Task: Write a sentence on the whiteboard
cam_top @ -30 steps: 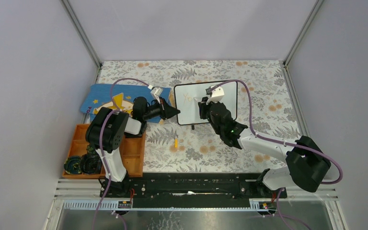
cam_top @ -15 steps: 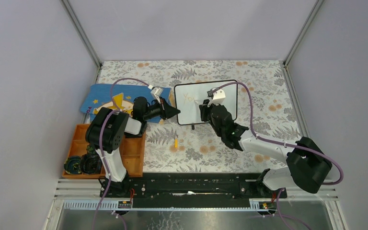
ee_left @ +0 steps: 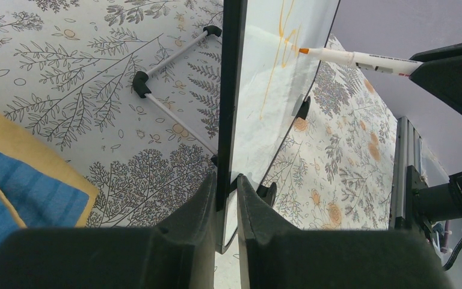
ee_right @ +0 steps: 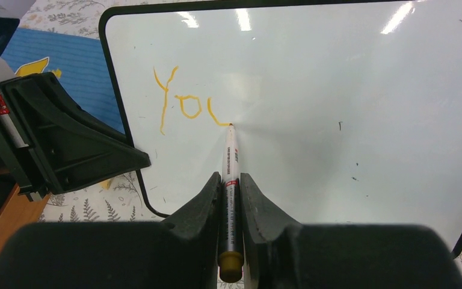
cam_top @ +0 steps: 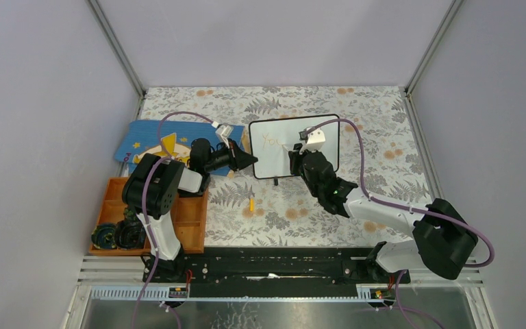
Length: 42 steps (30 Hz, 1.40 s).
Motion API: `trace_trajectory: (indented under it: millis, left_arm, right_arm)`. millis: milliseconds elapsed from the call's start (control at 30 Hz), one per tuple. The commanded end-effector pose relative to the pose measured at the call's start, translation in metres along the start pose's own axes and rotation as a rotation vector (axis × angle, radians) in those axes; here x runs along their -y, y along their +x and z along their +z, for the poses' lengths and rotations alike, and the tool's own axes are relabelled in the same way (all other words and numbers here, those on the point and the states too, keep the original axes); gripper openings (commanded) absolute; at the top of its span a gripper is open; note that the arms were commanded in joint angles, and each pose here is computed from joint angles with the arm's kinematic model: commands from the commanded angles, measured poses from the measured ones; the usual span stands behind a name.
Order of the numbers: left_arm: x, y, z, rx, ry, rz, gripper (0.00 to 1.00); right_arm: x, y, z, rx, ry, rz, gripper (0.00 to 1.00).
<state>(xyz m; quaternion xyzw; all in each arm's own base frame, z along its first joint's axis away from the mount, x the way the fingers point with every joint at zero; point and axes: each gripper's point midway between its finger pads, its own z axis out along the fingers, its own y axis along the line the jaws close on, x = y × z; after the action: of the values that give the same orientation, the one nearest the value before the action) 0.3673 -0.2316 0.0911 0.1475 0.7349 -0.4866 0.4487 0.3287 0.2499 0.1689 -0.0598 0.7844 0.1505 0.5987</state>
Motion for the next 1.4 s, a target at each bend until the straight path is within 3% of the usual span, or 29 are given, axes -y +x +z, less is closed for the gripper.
trace_trajectory:
  millis: [0, 867, 1367]
  left_arm:
    - [-0.001, 0.004, 0.000, -0.016, -0.020, 0.008, 0.11]
    - [0.001, 0.007, 0.001, -0.027, -0.017, 0.018, 0.11]
    - [0.001, 0.006, 0.001, -0.027, -0.020, 0.021, 0.11]
  right_arm:
    - [0.016, -0.019, -0.001, 0.054, 0.084, 0.003, 0.00]
    - [0.004, -0.048, 0.012, 0.100, 0.074, -0.004, 0.00]
    - [0.033, -0.054, -0.022, 0.128, 0.123, 0.040, 0.00]
